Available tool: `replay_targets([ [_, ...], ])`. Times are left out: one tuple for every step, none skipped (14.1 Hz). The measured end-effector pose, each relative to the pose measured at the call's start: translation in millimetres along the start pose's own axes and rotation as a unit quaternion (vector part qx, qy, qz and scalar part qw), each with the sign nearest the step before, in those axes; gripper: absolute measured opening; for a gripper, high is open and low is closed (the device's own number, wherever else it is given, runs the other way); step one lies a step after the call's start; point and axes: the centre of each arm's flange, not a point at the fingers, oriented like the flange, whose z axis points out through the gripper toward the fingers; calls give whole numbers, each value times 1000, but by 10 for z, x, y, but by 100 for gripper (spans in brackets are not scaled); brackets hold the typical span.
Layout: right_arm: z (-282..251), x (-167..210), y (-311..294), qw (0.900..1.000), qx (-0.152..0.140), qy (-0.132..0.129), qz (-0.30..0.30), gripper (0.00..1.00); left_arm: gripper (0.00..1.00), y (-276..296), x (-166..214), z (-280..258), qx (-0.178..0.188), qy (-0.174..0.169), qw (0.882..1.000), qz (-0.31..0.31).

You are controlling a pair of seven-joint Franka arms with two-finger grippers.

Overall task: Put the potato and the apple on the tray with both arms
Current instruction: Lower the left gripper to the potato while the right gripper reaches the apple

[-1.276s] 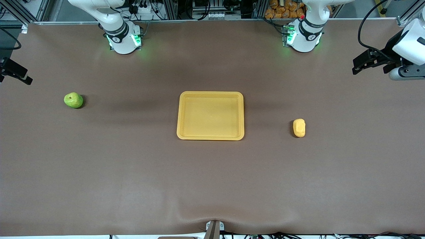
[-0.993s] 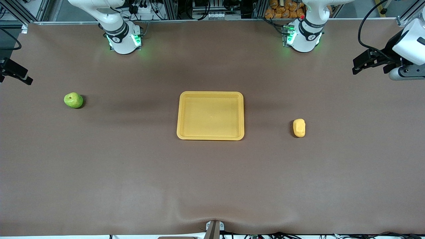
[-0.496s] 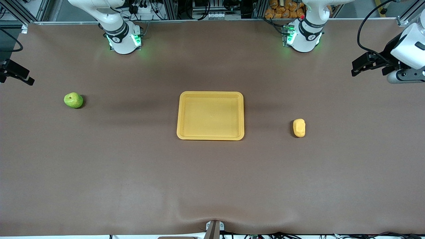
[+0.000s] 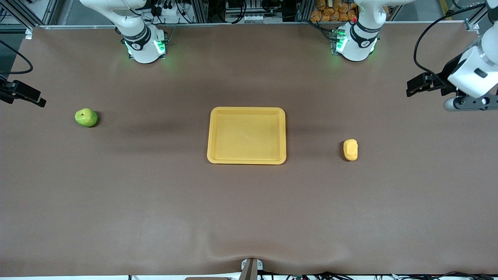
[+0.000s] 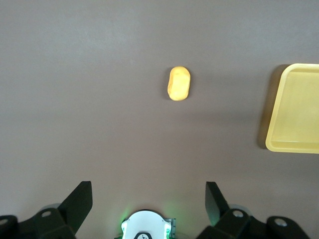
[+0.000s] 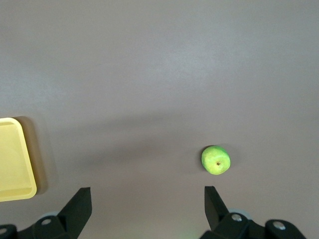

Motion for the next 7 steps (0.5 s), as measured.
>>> replay_targets([
  [23,11,6,1000,0,-3,1,100,100,4,57,93,0,-6,1000,1],
  [80,42,17,1000,-1,-8,2,100,100,12,123,206,-1,-8,1000,1],
  [161,87,39,1000,-2,-16,4,100,100,23,192,344,-2,-7,1000,2],
  [235,128,75,1000,-3,-22,8,100,100,38,253,494,-3,-3,1000,3],
  [301,164,123,1000,-4,-28,13,100,100,53,304,654,-4,-1,1000,4],
  [349,189,174,999,-4,-32,18,100,100,69,339,802,-4,2,1000,5],
  [391,209,222,999,-4,-36,22,100,100,85,363,933,-5,6,1000,6],
])
